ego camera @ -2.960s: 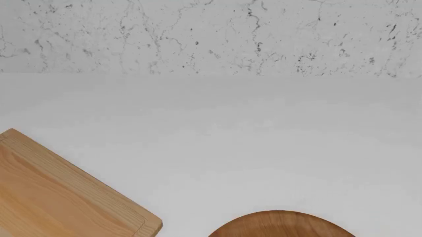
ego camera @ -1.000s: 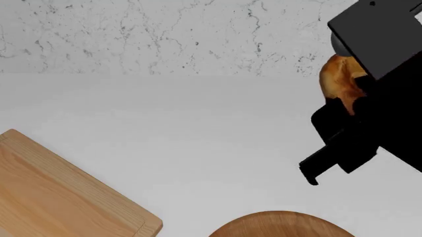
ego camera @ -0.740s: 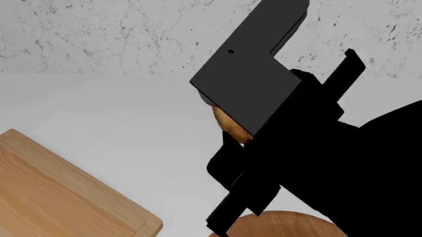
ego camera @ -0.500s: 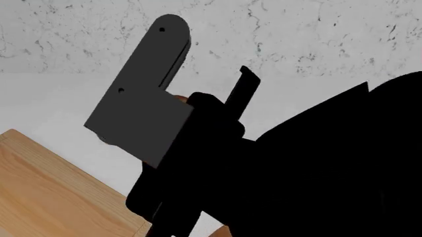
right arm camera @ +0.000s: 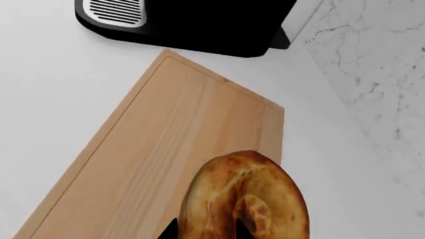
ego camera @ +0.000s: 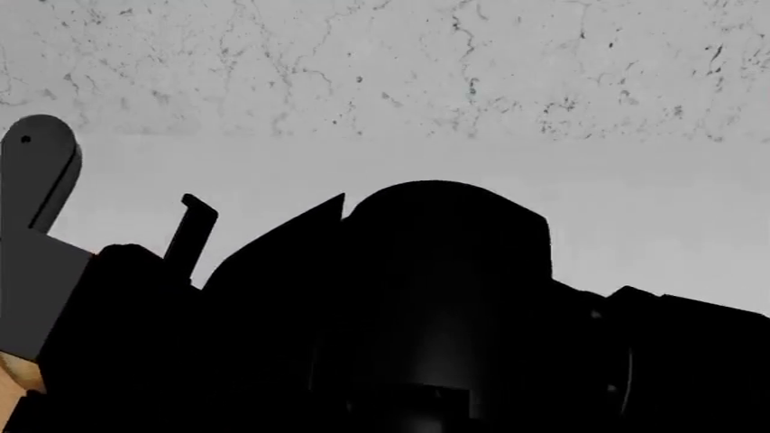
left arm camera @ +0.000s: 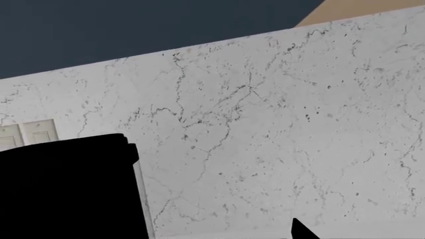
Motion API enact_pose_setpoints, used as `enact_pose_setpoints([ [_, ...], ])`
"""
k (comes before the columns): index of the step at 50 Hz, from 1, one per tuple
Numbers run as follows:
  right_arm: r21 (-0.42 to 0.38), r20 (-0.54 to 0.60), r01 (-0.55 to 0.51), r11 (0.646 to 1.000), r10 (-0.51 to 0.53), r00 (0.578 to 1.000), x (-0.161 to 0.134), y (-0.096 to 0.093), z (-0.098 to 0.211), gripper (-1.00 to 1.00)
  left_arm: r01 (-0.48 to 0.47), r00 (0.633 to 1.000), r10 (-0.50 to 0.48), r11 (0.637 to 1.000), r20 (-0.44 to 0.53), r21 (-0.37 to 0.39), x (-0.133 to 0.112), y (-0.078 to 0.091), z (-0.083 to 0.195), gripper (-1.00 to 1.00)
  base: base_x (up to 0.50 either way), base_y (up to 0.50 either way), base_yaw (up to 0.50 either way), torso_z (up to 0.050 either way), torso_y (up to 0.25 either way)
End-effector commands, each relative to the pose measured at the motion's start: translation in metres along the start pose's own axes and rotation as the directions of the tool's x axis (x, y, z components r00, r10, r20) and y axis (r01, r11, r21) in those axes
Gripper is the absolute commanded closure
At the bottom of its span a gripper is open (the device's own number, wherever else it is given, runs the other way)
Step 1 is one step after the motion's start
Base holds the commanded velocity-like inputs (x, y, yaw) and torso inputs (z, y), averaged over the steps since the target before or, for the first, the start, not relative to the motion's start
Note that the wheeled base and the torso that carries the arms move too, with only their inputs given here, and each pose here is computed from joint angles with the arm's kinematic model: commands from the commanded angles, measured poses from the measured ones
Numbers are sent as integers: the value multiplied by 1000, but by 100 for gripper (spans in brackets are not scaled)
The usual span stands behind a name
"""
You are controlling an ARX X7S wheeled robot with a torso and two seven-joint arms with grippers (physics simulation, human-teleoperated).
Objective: Place all breads on the cutting board.
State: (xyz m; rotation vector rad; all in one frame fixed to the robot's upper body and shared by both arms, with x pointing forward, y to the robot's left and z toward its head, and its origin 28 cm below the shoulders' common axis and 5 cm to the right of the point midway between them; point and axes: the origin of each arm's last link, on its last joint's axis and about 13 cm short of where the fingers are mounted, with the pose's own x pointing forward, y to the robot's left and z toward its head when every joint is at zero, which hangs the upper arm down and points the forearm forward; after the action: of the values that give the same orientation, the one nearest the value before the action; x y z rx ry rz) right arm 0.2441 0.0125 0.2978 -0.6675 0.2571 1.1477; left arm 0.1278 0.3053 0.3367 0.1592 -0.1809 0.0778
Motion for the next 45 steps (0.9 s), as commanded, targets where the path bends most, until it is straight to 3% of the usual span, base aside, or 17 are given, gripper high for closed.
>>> enact_pose_setpoints([
  [1,2,39,-116,993,116,993,38,1,16,100,-18,1000,18,1000,-5,0,-5,2,-2,-100,0,0,0,0,0],
  [12,47,-14,-188,981,189,982,79,-8,12,100,-22,1000,22,1000,-11,-2,-6,2,-6,-100,0,0,0,0,0],
  [33,114,-94,-166,979,177,980,91,-41,-10,100,-45,999,45,999,-11,2,-13,7,-2,-100,0,0,0,0,0],
  [34,105,-91,-165,981,175,980,89,-41,-8,-100,-46,999,46,999,-12,0,-13,7,-2,-100,0,0,0,0,0],
  [45,62,-54,-157,986,160,986,81,-39,10,-100,-44,999,44,999,-11,-1,-16,6,-2,-100,0,0,0,0,0],
])
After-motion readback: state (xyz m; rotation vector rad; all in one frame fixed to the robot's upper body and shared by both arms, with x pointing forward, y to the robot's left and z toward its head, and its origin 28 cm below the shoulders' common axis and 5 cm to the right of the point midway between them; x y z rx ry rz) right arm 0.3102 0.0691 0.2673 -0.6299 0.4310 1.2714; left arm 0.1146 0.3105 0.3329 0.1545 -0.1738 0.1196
